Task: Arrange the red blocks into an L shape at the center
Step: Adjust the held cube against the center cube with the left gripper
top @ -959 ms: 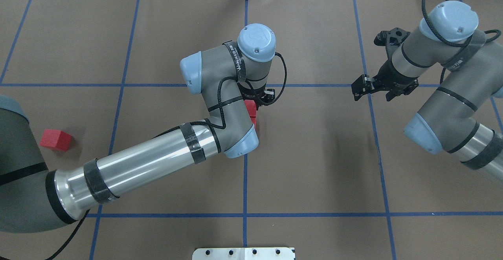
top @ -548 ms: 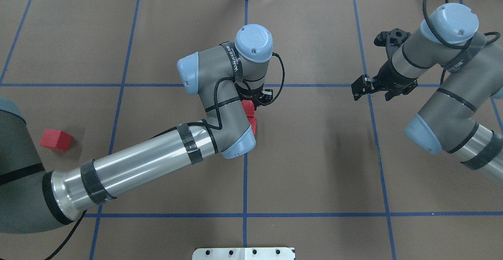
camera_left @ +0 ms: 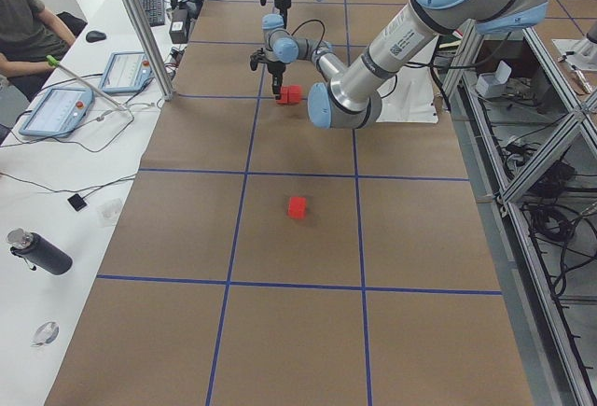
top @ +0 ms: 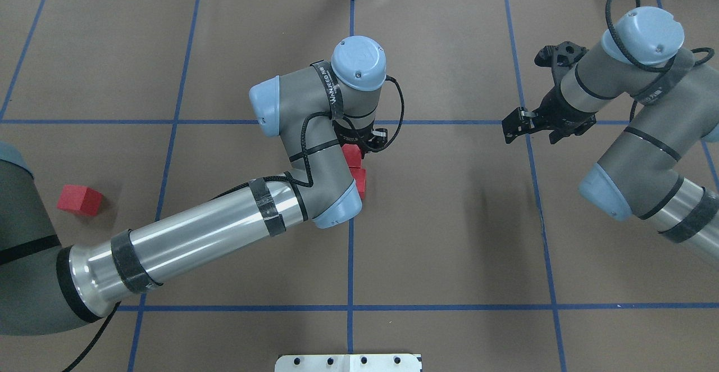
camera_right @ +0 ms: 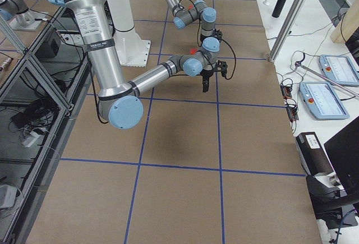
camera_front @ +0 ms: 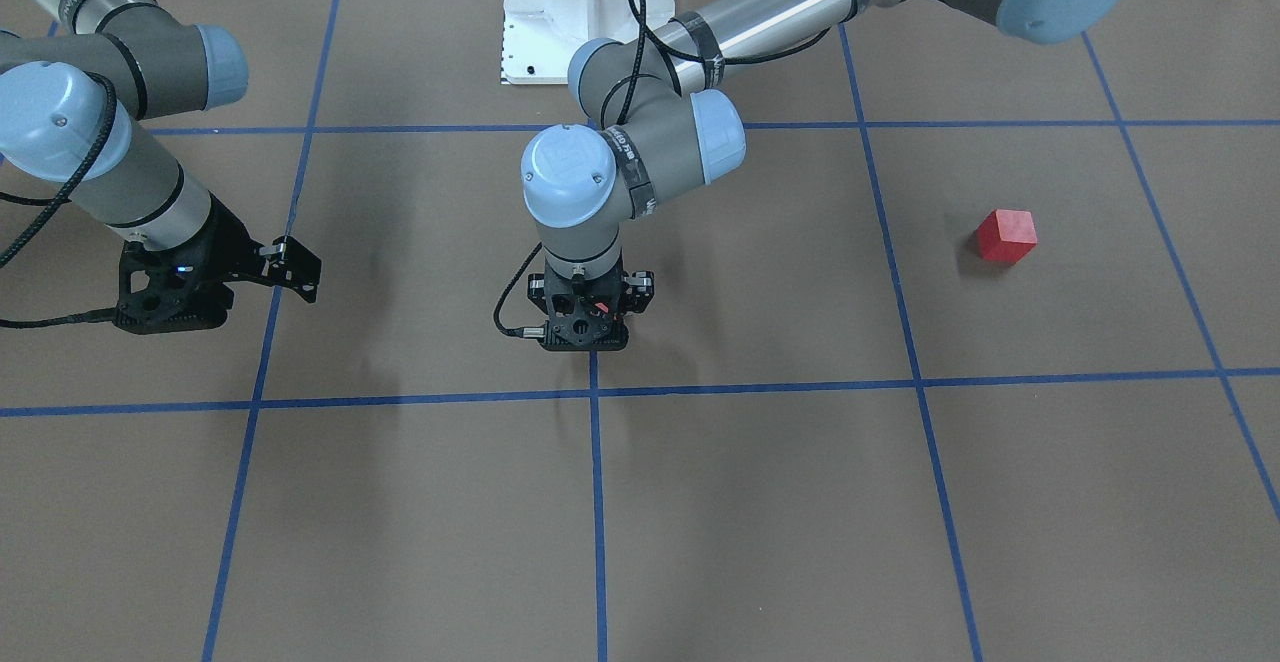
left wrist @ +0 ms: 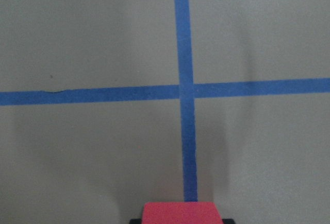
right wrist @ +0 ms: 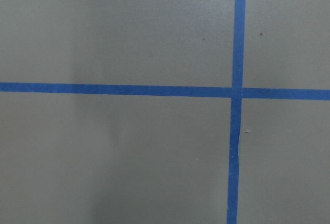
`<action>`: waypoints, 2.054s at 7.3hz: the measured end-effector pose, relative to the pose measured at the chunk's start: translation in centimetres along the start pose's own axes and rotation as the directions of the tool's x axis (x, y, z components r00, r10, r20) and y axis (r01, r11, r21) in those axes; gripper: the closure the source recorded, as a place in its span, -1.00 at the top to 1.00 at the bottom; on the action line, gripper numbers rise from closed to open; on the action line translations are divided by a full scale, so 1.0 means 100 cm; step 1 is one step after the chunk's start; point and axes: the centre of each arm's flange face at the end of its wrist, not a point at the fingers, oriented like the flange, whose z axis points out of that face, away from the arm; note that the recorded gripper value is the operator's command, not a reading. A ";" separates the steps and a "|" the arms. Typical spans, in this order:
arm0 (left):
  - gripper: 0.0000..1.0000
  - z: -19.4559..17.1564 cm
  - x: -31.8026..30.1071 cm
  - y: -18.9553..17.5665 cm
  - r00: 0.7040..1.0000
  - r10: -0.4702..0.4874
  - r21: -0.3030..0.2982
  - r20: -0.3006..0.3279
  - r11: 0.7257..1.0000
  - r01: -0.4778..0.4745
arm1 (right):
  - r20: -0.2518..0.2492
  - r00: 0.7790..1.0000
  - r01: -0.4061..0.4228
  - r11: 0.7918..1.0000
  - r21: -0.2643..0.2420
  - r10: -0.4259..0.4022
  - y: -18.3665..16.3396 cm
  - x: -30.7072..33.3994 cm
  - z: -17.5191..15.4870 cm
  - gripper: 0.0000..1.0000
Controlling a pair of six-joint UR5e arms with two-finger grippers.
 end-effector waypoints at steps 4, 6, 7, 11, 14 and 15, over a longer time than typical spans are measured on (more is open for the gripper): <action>-1.00 -0.001 0.002 0.002 1.000 -0.011 0.000 -0.004 1.000 0.011 | 0.001 1.000 0.000 1.000 0.001 0.000 0.000 -0.001 0.000 1.00; -1.00 -0.001 0.002 0.002 1.000 -0.012 0.000 -0.003 1.000 0.012 | 0.001 1.000 0.000 1.000 0.000 0.000 0.000 -0.001 0.000 1.00; -1.00 0.000 0.002 0.003 1.000 -0.011 -0.001 -0.003 1.000 0.011 | 0.001 1.000 0.000 1.000 0.000 0.000 0.000 -0.001 0.000 1.00; -0.99 0.001 0.002 0.004 1.000 -0.022 -0.003 -0.004 1.000 0.022 | 0.000 1.000 0.000 1.000 0.000 0.000 0.000 0.000 0.000 1.00; 0.98 0.002 0.002 0.004 1.000 -0.024 -0.004 -0.004 1.000 0.024 | 0.000 1.000 0.000 1.000 0.000 0.000 0.000 0.000 0.000 1.00; 0.99 0.005 0.000 0.005 1.000 -0.025 -0.007 0.001 1.000 0.025 | 0.000 1.000 0.000 1.000 0.000 0.000 0.000 -0.001 0.000 1.00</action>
